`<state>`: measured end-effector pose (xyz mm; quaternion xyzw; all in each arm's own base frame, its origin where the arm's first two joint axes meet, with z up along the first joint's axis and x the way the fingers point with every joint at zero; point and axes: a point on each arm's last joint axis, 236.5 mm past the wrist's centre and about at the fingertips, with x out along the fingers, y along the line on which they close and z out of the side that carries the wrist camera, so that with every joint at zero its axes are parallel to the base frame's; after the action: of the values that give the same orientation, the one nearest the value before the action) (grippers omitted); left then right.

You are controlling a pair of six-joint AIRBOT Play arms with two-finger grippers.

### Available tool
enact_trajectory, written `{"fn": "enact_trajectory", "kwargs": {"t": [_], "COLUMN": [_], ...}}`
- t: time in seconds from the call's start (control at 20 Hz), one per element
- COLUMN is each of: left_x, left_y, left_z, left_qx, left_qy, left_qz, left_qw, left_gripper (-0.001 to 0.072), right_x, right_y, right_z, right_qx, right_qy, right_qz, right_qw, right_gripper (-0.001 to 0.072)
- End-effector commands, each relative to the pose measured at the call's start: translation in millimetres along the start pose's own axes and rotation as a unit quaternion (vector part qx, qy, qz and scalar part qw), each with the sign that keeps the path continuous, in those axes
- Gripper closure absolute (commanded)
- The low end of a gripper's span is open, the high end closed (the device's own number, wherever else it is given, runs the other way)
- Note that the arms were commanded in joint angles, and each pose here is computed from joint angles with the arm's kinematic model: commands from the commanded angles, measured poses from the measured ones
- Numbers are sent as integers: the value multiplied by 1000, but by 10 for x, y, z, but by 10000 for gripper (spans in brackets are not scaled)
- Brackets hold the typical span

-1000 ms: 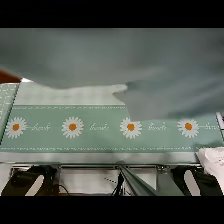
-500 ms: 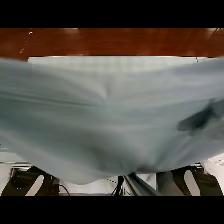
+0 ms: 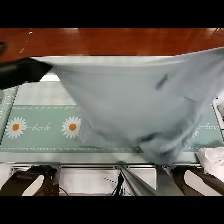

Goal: Fold the shirts.

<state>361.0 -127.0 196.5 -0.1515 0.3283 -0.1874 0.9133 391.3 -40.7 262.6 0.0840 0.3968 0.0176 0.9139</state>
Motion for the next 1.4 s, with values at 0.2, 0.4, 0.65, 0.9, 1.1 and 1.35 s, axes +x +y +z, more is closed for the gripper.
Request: {"fn": "enact_trajectory", "kwargs": {"t": [0.2, 0.4, 0.65, 0.9, 1.1, 1.35], "left_x": [1450, 1764, 2190, 2360, 2246, 1801], "left_y": [899, 1194, 1424, 1502, 1403, 1393], "left_z": [162, 407, -28, -412, -807, -1192], "left_qx": [-51, -55, -66, -76, -88, -123], "left_qy": [-33, -98, -49, 12, 106, 253], "left_qz": [68, 93, 109, 112, 98, 78], "left_qw": [996, 989, 991, 991, 986, 956], "left_gripper": [684, 683, 683, 683, 682, -13], "right_x": [1890, 2454, 3062, 3239, 3036, 2495], "right_y": [72, -136, -271, -273, -246, -368], "right_z": [407, 558, 154, -283, -543, -646], "right_qx": [3, 48, 63, 64, 51, -28], "right_qy": [-29, -75, -19, 60, 126, 176], "right_qz": [30, 15, 10, 13, 12, -5], "right_qw": [999, 996, 998, 996, 991, 984], "right_gripper": [689, 689, 689, 689, 687, 361]}}
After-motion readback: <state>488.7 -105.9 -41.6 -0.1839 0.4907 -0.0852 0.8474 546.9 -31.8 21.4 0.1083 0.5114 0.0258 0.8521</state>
